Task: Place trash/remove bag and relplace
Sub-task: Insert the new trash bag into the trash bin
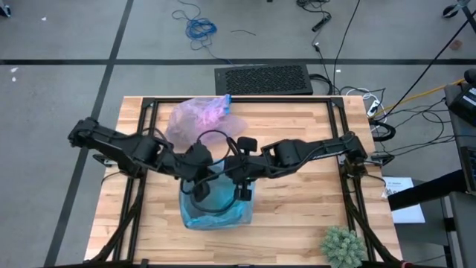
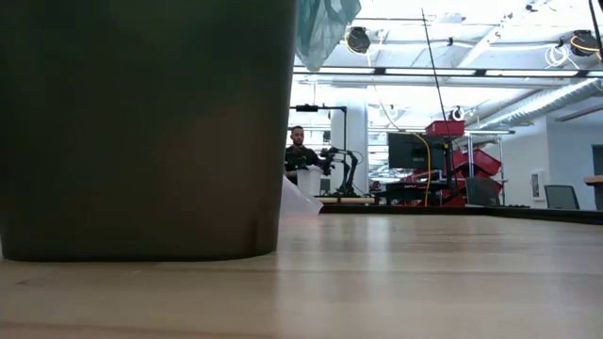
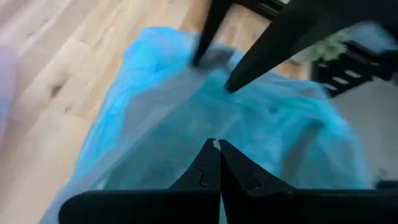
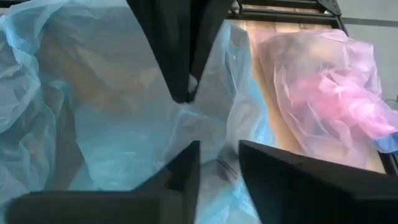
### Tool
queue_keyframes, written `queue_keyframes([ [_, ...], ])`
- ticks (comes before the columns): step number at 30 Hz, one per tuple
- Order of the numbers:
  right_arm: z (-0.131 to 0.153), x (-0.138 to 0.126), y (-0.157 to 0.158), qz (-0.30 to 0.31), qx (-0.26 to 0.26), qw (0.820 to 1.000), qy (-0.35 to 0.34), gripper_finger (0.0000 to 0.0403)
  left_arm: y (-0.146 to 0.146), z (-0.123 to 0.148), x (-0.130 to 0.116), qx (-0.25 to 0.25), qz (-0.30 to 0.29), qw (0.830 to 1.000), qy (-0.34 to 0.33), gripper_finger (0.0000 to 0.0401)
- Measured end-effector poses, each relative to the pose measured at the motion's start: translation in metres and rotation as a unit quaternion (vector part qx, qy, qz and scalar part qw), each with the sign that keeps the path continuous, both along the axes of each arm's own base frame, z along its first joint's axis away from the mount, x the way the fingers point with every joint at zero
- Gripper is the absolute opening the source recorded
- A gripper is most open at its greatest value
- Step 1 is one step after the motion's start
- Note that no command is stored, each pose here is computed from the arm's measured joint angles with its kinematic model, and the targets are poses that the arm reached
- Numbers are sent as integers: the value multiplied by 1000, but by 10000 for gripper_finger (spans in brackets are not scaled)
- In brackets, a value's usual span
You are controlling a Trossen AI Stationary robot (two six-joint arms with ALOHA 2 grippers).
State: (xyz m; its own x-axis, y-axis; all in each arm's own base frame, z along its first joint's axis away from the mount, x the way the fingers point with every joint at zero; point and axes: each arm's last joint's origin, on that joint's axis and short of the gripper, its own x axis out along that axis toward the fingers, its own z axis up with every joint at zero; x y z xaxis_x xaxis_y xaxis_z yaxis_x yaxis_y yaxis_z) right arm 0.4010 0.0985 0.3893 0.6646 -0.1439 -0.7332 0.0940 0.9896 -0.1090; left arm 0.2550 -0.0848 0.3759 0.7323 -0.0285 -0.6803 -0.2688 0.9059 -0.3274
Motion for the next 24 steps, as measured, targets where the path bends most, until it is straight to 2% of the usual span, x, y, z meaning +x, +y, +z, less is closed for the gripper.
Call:
queue_keyframes([
  [4, 0, 0, 0, 0, -2, 1000, 0, 28, 1, -26, 4, 12, 23, 1000, 15, 0],
  [6, 0, 0, -1, -8, -12, 1000, 0, 8, 1, -40, 6, 12, 34, 999, 21, 0],
  [10, -2, -2, -4, -26, -13, 1000, 9, 6, 0, -66, 10, -5, 52, 999, 16, 0],
  [14, -2, -2, -11, -60, -15, 998, 12, 2, -3, -77, 14, -23, 55, 998, -11, 0],
  [24, -18, -4, -27, -127, -13, 989, 71, 0, -5, -80, 15, -22, 58, 998, -25, 0],
])
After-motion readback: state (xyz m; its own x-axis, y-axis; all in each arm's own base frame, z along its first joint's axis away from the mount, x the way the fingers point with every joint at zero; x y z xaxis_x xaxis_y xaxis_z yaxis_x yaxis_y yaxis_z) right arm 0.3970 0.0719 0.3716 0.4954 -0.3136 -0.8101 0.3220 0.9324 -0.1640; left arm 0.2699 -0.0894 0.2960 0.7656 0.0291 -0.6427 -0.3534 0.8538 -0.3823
